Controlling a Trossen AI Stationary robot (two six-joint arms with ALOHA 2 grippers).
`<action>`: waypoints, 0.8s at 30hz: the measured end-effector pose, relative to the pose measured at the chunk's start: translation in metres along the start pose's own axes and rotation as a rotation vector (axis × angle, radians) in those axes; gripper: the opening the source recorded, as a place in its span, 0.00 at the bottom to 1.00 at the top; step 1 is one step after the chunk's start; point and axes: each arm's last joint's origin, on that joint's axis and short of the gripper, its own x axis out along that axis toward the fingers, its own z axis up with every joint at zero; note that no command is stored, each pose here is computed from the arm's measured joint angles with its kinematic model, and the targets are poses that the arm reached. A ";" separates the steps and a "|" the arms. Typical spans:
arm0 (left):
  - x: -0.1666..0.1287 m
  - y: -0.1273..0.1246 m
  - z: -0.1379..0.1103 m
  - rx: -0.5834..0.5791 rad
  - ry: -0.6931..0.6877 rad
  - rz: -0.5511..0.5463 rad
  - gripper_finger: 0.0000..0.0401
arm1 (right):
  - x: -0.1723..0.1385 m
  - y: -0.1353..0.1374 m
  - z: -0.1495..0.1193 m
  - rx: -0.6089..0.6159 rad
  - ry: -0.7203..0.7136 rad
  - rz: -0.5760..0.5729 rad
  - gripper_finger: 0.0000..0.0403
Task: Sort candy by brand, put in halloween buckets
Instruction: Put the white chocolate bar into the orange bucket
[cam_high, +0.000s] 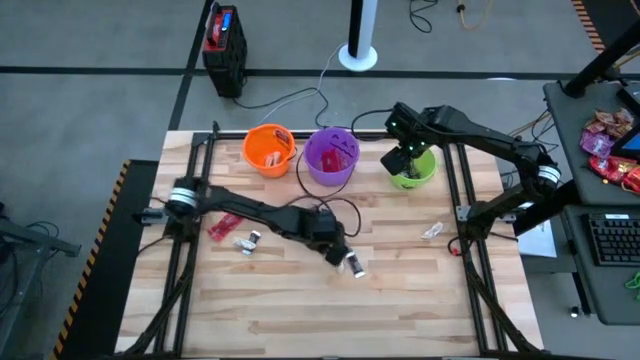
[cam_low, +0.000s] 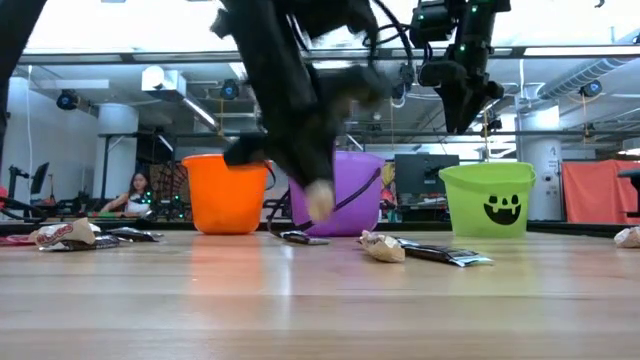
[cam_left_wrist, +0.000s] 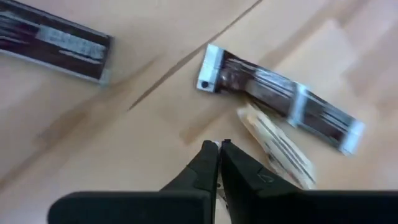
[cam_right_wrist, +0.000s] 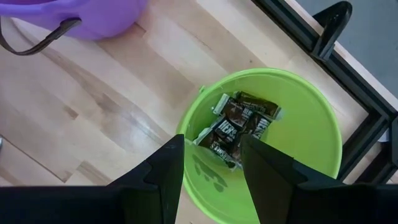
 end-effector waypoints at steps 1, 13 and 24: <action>-0.014 0.001 0.001 0.013 -0.002 -0.003 0.00 | 0.000 0.000 0.000 -0.001 0.000 0.000 0.37; -0.205 0.093 0.051 0.050 -0.399 0.136 0.00 | 0.000 0.005 0.004 0.033 -0.029 0.087 0.37; -0.240 0.232 0.114 0.025 -0.326 0.324 0.00 | -0.004 0.020 -0.002 0.133 0.006 0.159 0.37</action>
